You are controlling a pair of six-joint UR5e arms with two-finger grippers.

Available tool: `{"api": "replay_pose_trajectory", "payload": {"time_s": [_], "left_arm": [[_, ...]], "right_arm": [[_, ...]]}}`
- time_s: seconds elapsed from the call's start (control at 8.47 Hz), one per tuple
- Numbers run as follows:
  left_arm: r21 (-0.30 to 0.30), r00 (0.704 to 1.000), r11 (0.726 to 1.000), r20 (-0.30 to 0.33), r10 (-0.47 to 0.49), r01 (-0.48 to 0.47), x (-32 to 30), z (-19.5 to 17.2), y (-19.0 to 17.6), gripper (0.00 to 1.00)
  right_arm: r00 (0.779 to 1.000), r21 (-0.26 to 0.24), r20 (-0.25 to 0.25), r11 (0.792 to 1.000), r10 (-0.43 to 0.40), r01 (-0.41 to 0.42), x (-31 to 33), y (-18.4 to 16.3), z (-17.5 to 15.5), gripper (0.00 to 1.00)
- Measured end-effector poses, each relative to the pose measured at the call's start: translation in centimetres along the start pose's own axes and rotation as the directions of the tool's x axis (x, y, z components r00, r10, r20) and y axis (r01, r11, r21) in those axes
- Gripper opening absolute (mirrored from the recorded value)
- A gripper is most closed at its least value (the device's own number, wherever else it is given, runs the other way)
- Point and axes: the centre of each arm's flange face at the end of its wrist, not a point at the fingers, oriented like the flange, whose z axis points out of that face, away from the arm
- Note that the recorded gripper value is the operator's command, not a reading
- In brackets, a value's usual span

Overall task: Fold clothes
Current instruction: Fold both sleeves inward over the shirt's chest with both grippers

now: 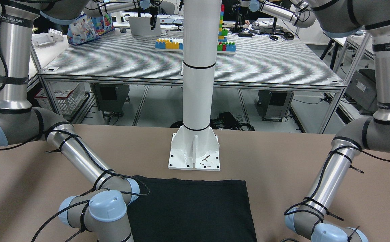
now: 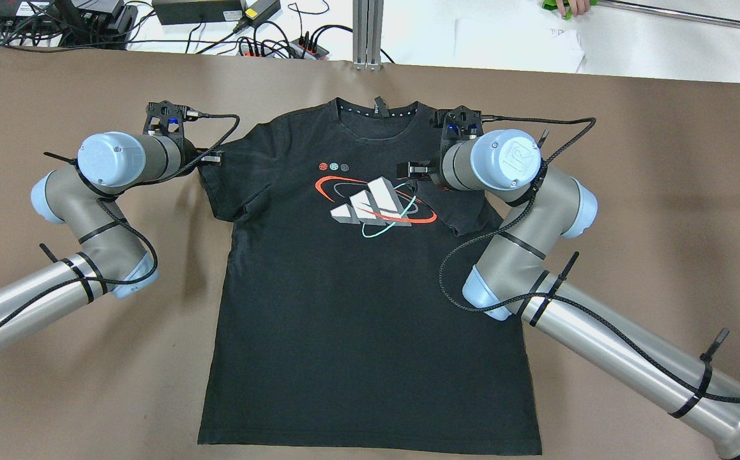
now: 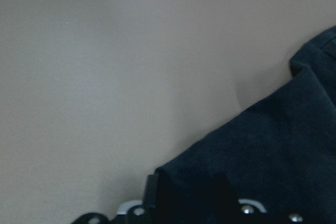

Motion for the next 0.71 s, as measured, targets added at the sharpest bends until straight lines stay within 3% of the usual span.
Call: {"api": "replay_pose_trajectory", "payload": {"time_s": [0.35, 0.71], "left_arm": [[-0.029, 1.0, 1.0, -0.026, -0.009, 0.008, 1.9, -0.7, -1.8, 0.0], [-0.068, 0.999, 0.996, -0.014, -0.053, 0.052, 5.6, -4.0, -5.0, 0.0]], "right_arm": [[1.0, 0.003, 0.005, 1.0, -0.001, 0.001, 0.6, 0.5, -0.7, 0.94], [1.0, 0.004, 0.015, 1.0, 0.001, -0.001, 1.6, 0.0, -1.9, 0.94]]}}
